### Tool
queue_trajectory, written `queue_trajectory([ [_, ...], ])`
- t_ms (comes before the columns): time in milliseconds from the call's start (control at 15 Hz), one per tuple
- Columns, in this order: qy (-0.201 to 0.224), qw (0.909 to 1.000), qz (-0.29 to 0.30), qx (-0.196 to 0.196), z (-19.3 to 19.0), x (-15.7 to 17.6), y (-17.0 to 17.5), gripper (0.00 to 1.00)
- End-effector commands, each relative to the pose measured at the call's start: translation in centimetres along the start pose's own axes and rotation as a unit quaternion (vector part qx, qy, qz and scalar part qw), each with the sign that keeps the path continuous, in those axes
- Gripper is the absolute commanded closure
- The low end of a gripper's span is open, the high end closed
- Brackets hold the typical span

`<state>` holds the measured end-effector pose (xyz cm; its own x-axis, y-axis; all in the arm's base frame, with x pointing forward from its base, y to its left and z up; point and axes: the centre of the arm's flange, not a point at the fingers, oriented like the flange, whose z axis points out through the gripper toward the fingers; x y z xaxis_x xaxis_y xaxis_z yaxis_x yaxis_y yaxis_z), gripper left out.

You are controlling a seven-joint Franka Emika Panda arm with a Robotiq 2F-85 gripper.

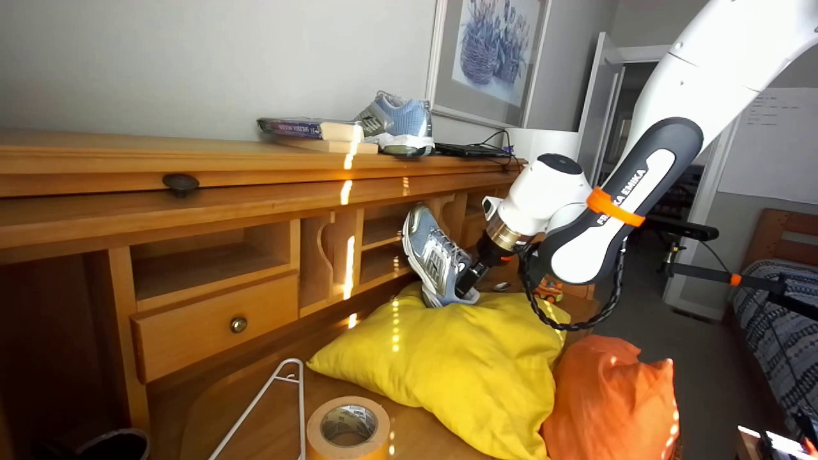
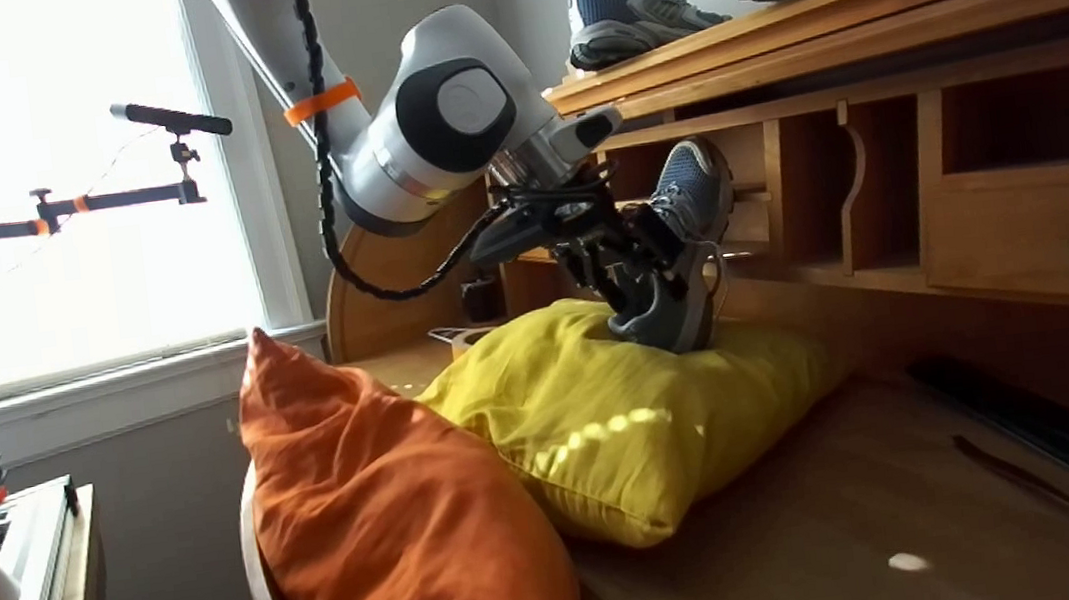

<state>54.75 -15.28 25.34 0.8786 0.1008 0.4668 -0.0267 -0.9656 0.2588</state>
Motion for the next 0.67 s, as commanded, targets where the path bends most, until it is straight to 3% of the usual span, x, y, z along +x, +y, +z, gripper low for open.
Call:
queue_trajectory([
  [0,0.021,0.9996,0.014,-0.009,1.4,1.5,0.2,0.0],
  [600,0.019,0.9991,0.032,-0.02,2.7,2.0,1.1,0.0],
])
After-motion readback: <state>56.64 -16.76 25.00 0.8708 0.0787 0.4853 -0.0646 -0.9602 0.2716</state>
